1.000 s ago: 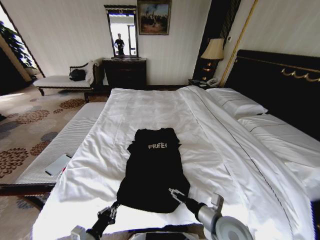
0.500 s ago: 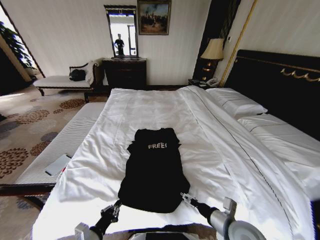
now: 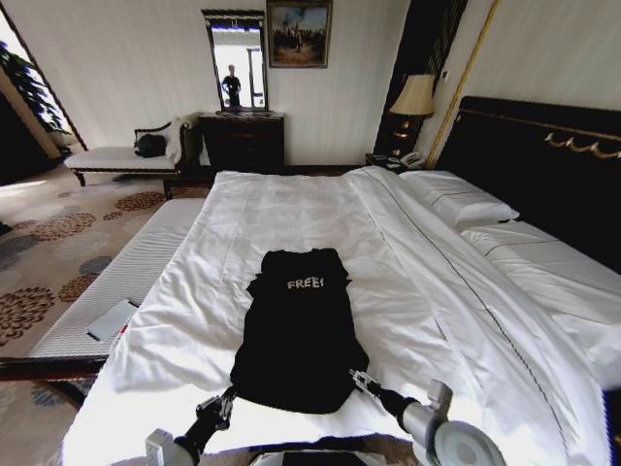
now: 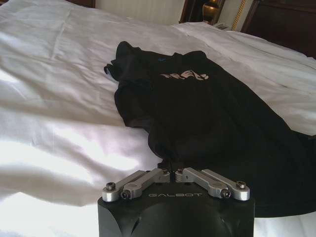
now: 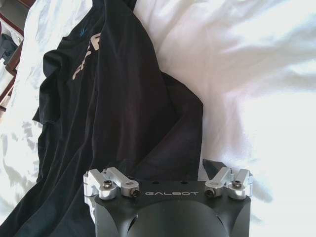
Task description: Fold the clothes on the bed.
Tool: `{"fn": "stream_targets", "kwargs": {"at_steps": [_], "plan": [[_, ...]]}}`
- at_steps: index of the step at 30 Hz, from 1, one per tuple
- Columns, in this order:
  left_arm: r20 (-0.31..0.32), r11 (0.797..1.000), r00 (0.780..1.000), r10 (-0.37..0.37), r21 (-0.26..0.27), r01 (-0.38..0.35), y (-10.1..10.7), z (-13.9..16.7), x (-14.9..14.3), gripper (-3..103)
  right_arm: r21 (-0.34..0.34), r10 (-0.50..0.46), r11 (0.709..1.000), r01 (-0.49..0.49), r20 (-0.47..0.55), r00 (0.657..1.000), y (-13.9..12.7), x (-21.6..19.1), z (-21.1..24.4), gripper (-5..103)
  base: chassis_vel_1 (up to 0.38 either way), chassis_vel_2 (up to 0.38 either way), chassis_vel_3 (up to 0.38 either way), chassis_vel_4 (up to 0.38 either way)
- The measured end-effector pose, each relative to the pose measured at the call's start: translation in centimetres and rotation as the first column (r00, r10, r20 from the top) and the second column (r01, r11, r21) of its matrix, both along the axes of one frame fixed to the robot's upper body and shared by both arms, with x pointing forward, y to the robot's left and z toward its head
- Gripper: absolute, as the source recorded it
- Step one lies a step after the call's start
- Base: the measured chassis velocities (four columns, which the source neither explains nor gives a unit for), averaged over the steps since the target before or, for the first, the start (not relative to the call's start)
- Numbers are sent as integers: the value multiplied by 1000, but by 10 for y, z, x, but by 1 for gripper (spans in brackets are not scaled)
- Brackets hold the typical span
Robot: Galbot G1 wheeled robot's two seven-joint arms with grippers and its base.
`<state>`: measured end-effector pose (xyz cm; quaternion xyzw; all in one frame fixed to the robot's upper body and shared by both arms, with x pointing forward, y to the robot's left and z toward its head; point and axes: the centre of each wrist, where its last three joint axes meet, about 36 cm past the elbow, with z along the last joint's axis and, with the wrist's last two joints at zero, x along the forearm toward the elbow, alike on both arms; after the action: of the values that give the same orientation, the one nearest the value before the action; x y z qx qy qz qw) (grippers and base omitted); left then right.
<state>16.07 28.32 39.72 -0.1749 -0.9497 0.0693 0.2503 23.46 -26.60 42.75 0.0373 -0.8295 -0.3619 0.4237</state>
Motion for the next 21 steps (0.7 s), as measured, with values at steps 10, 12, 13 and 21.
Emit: {"fn": "stream_targets", "kwargs": {"at_steps": [10,12,13,21], "plan": [[-2,1000,1000,0,-3,0,0,-1,4,0,-4,5,1000,-5,-5,1000,-1,-1,0,50,0,0,0,0],[-2,1000,1000,-2,-5,2,-1,-1,5,0,-6,5,1000,-5,-4,1000,-2,-1,1,44,0,0,0,0],[-1,1000,1000,-2,-5,2,-1,-1,5,0,-7,6,1000,-6,-4,1000,-2,-1,1,39,0,0,0,0],[-5,1000,1000,1,-6,-1,0,-2,5,0,-15,6,1000,-6,-2,1000,-3,-3,4,7,0,0,0,0]]}}
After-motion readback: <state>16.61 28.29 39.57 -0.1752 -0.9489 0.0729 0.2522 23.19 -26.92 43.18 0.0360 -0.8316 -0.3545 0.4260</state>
